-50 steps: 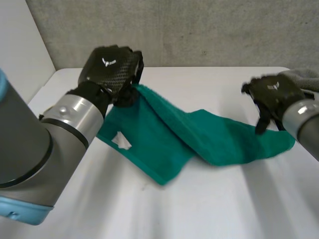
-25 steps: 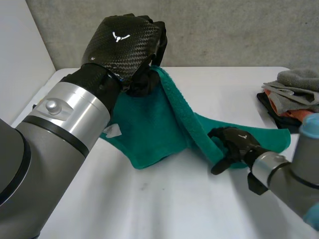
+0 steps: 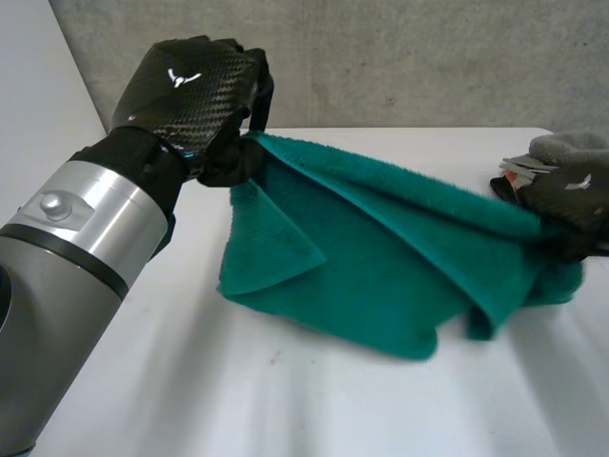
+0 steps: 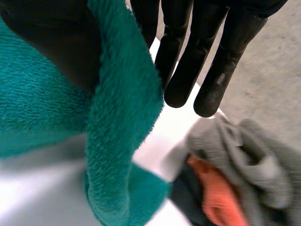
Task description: Fold the laundry.
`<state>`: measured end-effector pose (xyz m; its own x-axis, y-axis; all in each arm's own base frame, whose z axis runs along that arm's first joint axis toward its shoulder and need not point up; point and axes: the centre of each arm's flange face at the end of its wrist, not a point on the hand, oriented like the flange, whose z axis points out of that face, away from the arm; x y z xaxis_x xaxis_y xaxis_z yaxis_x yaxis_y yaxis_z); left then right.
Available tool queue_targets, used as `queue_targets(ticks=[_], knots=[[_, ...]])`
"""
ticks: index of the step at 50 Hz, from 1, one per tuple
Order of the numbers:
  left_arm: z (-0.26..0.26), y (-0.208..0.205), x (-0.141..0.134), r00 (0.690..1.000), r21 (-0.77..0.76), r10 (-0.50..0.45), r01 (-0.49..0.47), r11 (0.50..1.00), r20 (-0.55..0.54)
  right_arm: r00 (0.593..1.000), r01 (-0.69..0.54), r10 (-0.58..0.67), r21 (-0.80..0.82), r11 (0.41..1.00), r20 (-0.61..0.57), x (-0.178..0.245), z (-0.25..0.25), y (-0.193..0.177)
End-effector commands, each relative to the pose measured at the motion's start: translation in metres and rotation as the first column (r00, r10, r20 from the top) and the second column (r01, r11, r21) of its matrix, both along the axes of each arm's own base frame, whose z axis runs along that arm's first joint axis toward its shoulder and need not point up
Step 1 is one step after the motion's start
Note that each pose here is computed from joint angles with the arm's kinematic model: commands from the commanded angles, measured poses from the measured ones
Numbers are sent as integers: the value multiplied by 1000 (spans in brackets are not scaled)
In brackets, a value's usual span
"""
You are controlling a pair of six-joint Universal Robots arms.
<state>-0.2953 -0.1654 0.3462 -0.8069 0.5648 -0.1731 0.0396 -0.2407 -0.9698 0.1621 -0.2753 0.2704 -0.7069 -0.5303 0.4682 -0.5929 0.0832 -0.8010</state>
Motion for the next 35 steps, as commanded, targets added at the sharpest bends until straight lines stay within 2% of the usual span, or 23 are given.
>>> queue_targets(ticks=[1,5,8,12,13,16,19,21,25,28,31,34,35], knots=[[-19,-2,5,999,45,10,-12,999,34,999,-50,50,-6,999,-10,10,20,-35],[-31,-3,4,998,75,10,-15,997,57,982,-184,184,7,983,-39,61,3,-33],[-43,-6,3,997,101,10,-18,995,78,969,-230,234,49,972,-80,83,-21,-34],[-61,-12,-1,994,145,9,-25,989,110,927,-295,311,103,950,-212,105,-67,-35],[-63,-14,-1,993,152,11,-29,988,116,900,-328,346,110,938,-266,114,-83,-32],[-71,-17,-2,992,171,13,-36,985,129,869,-352,360,88,932,-339,124,-98,-30],[-77,-22,-2,990,185,19,-45,982,140,889,-316,281,-40,948,-362,132,-91,-39],[-78,-26,0,990,187,29,-56,981,142,927,-263,206,-155,952,-312,134,-76,-45],[-79,-30,3,989,188,43,-70,980,144,981,-157,124,-240,958,-148,123,-45,-42],[-78,-31,3,989,186,46,-72,980,141,997,-73,73,-226,971,-9,108,-24,-32],[-77,-32,3,989,185,48,-74,980,140,993,18,2,-167,986,117,89,-14,-25],[-77,-32,3,989,185,48,-74,980,140,985,73,-62,-64,995,160,72,-20,-17],[-77,-32,3,989,185,46,-72,980,140,982,96,-97,14,995,163,63,-27,-10]])
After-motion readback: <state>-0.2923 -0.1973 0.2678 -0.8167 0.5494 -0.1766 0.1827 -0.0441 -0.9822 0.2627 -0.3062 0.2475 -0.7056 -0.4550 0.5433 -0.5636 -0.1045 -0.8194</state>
